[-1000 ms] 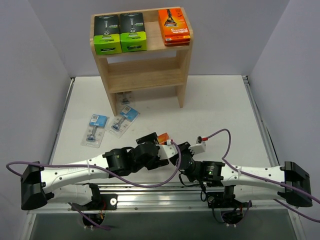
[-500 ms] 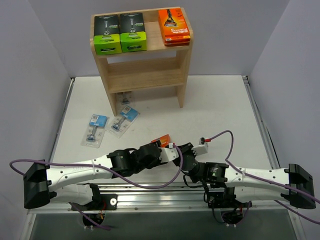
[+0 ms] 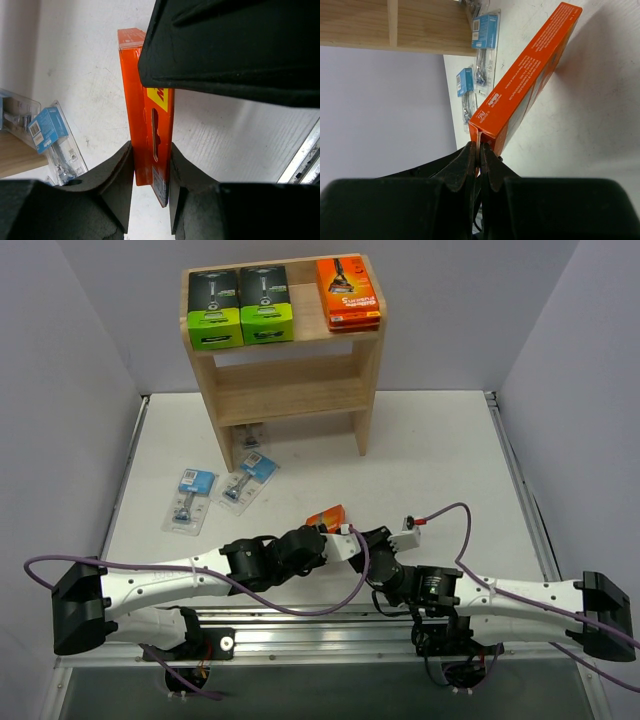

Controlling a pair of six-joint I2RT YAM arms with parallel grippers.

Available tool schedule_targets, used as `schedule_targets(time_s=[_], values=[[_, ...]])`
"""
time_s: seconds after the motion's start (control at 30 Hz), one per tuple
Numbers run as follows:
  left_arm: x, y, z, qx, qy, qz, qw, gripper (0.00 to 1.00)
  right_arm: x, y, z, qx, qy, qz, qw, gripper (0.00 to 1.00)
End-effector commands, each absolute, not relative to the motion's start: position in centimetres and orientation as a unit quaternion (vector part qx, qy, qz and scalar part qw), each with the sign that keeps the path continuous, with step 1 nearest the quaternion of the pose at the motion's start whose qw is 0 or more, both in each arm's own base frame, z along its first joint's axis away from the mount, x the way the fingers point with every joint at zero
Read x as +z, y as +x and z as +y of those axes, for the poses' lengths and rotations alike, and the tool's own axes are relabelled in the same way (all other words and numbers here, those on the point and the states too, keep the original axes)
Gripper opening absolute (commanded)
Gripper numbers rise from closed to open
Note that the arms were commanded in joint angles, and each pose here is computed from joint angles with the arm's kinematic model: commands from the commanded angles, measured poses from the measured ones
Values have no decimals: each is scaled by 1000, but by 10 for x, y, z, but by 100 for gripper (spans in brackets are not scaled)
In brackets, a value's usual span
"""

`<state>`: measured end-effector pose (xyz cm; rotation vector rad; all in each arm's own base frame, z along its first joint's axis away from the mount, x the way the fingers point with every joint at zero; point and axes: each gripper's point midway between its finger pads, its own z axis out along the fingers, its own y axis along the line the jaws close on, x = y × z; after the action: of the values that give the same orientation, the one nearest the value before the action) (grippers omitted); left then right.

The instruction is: Place and organize the shaving razors onto the shelf

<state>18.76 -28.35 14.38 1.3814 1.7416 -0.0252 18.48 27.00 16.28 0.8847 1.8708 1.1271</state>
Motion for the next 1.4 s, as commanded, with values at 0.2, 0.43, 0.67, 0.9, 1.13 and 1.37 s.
schedule_targets(time_s=[0.2,0.43,0.67,0.9,1.13,1.37], values=[[153,200,-277,6,534,710,460,14,183,189,263,467,367,705,387,0],[160,205,-269,23,528,712,463,2,186,187,260,470,366,705,386,23],[179,207,-254,21,523,712,468,2,193,186,238,458,375,698,402,57],[232,208,-235,18,510,697,503,2,191,189,216,436,387,694,423,64],[308,204,-225,0,506,665,549,2,190,192,207,414,377,697,447,66],[412,215,-210,17,469,619,629,2,179,207,205,358,335,731,475,70]])
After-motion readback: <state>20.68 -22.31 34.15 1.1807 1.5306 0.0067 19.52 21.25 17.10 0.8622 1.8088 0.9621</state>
